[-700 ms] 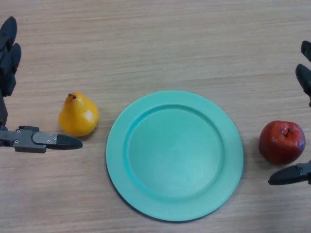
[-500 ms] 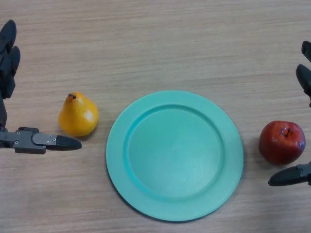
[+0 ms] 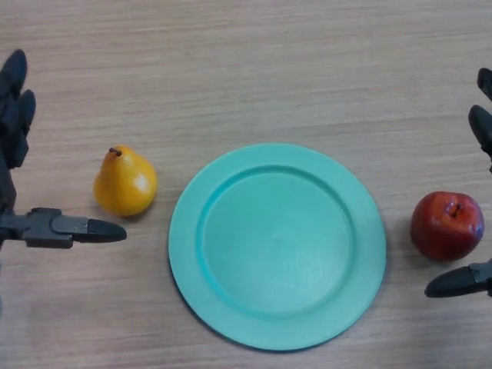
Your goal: Pick up the yellow pear and place it on the plate
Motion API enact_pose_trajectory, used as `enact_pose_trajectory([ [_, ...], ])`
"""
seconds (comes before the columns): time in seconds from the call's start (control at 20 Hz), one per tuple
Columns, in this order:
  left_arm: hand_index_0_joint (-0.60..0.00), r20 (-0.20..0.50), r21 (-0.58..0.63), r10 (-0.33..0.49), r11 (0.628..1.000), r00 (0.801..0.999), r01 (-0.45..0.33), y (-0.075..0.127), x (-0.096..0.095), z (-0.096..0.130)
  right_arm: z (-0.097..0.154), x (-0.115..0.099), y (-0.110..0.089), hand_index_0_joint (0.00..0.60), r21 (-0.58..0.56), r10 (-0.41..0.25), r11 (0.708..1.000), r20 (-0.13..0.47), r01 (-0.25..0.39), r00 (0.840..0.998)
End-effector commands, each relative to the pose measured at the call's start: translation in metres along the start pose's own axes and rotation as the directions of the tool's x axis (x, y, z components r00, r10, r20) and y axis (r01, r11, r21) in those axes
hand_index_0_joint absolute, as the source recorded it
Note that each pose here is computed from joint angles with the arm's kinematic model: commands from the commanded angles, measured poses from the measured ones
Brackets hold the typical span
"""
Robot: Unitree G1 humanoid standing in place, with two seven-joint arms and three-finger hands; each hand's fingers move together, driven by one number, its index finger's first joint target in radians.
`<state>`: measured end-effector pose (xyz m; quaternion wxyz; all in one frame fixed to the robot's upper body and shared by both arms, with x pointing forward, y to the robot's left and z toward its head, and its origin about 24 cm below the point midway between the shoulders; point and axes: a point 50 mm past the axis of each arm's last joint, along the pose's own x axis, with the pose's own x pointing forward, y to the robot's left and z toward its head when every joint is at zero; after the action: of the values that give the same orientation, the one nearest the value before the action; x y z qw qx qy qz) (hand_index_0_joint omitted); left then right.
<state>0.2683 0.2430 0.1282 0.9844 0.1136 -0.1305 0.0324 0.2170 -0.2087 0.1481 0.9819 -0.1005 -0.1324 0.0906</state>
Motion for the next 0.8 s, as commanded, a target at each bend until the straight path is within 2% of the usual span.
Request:
enact_pose_trajectory([
  [0.05,0.000,0.252,0.100,0.012,0.994,0.968,-0.038,0.010,0.012,0.038,0.030,-0.006,-0.011,0.000,-0.061,-0.042,0.997,0.195,0.054,0.980],
  [0.2,0.000,0.191,0.127,0.020,0.991,0.981,-0.045,-0.006,0.031,0.022,0.033,-0.008,-0.015,0.000,-0.080,-0.071,0.993,0.192,0.088,0.979],
  [0.3,0.000,0.169,0.074,-0.002,0.997,0.986,-0.010,-0.013,0.038,0.014,0.034,-0.010,-0.018,0.000,-0.077,-0.085,0.992,0.193,0.101,0.978],
  [0.55,0.000,0.103,-0.002,-0.019,1.000,0.994,0.020,-0.023,0.044,-0.008,0.034,-0.014,-0.022,0.000,-0.099,-0.103,0.988,0.180,0.122,0.978],
  [0.65,0.000,0.080,0.015,-0.036,0.999,0.996,0.035,-0.026,0.045,-0.019,0.034,-0.016,-0.025,0.000,-0.098,-0.127,0.984,0.194,0.147,0.973],
  [0.8,0.000,0.088,0.003,-0.011,1.000,0.996,0.011,-0.030,0.052,-0.029,0.035,-0.018,-0.029,0.000,-0.119,-0.145,0.978,0.213,0.173,0.966],
])
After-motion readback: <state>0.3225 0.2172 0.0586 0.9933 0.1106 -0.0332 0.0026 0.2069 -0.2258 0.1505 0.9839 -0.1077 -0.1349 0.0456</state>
